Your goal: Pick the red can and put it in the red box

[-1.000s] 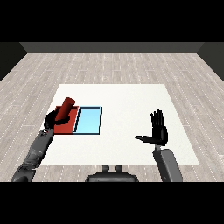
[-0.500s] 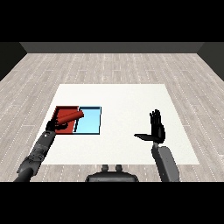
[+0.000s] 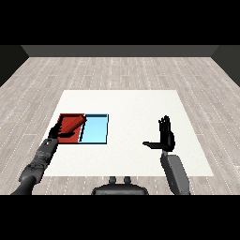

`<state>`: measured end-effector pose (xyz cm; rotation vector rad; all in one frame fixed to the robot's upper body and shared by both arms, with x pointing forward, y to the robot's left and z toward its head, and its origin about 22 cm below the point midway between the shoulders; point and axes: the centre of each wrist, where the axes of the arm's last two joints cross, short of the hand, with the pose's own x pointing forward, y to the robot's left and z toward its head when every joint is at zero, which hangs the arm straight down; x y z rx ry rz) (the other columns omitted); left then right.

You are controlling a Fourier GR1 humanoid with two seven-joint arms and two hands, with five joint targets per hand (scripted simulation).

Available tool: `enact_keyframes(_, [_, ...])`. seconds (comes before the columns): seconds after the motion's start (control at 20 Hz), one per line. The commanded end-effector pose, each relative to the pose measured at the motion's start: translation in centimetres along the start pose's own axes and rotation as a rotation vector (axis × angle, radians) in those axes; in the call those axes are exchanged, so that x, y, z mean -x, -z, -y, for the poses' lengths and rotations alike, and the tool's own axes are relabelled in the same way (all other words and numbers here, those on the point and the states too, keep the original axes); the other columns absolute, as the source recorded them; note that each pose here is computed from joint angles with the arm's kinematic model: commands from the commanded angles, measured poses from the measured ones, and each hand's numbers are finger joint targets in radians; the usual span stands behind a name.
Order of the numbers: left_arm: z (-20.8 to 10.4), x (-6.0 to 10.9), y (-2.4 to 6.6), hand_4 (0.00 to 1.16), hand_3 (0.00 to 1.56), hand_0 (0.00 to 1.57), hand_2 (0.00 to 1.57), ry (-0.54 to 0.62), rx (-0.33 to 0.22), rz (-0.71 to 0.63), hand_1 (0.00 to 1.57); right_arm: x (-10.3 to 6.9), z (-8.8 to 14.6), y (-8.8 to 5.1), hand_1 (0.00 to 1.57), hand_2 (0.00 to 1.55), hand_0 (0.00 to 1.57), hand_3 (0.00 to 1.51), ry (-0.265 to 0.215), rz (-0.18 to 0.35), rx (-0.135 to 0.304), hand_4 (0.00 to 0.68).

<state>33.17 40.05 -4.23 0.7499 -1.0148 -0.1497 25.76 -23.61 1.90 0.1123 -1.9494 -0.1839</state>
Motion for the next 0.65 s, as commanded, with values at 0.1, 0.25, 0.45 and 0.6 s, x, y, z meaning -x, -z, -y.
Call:
enact_keyframes(0.1, [0.9, -4.9, 0.42, 0.00, 0.00, 1.02, 0.96, -0.489, -0.003, 0.381, 1.02, -0.2, 0.3, -0.4, 0.00, 0.00, 0.00, 0.00, 0.042, 0.009, -0.004, 0.000])
enact_keyframes(0.25, [2.2, -7.7, -0.03, 0.00, 0.00, 0.00, 0.00, -0.760, 0.061, 0.614, 0.00, 0.1, 0.3, 0.1, 0.00, 0.00, 0.00, 0.00, 0.016, 0.005, -0.036, 0.000])
enact_keyframes(0.45, [6.6, -7.0, -2.27, 0.00, 0.00, 0.00, 0.00, -0.969, 0.167, 0.769, 0.00, 0.3, 0.1, 0.2, 0.00, 0.00, 0.00, 0.00, -0.001, 0.012, -0.050, 0.000])
enact_keyframes(0.6, [9.2, -6.8, -4.56, 0.00, 0.00, 0.00, 0.00, -1.007, 0.233, 0.842, 0.00, 0.8, 1.1, -0.5, 0.00, 0.00, 0.00, 0.00, -0.028, 0.017, -0.082, 0.000])
